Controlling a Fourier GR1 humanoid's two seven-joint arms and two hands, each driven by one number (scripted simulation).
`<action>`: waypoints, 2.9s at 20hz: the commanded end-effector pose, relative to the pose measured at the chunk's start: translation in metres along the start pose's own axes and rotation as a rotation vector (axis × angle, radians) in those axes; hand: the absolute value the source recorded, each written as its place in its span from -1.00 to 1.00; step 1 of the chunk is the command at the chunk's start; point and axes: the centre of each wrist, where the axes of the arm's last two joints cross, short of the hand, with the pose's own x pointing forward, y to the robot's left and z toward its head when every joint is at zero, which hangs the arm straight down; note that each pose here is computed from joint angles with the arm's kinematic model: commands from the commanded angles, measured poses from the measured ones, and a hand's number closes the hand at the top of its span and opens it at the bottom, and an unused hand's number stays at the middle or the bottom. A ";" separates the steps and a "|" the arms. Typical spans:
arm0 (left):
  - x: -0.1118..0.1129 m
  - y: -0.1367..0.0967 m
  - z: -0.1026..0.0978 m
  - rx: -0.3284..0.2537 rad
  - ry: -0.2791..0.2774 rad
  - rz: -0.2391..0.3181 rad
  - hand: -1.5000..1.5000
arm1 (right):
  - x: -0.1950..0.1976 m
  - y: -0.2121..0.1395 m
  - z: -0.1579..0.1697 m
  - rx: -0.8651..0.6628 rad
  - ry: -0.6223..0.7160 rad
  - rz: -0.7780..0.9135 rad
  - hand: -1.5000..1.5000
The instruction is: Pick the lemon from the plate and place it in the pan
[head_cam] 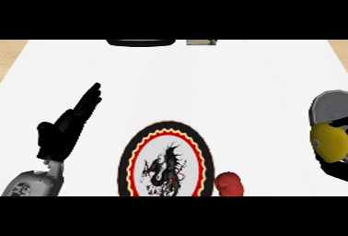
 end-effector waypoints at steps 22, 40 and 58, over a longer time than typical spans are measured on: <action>-0.002 -0.019 -0.012 -0.041 -0.030 0.003 0.00 | -0.136 0.052 -0.082 0.242 0.232 -0.188 -1.00; 0.013 -0.008 -0.020 -0.024 -0.020 -0.010 0.00 | -0.202 -0.028 -0.044 0.114 0.188 -0.829 -1.00; 0.006 0.003 -0.002 0.012 0.000 0.008 0.00 | -0.236 -0.056 0.054 0.048 0.056 -0.907 -1.00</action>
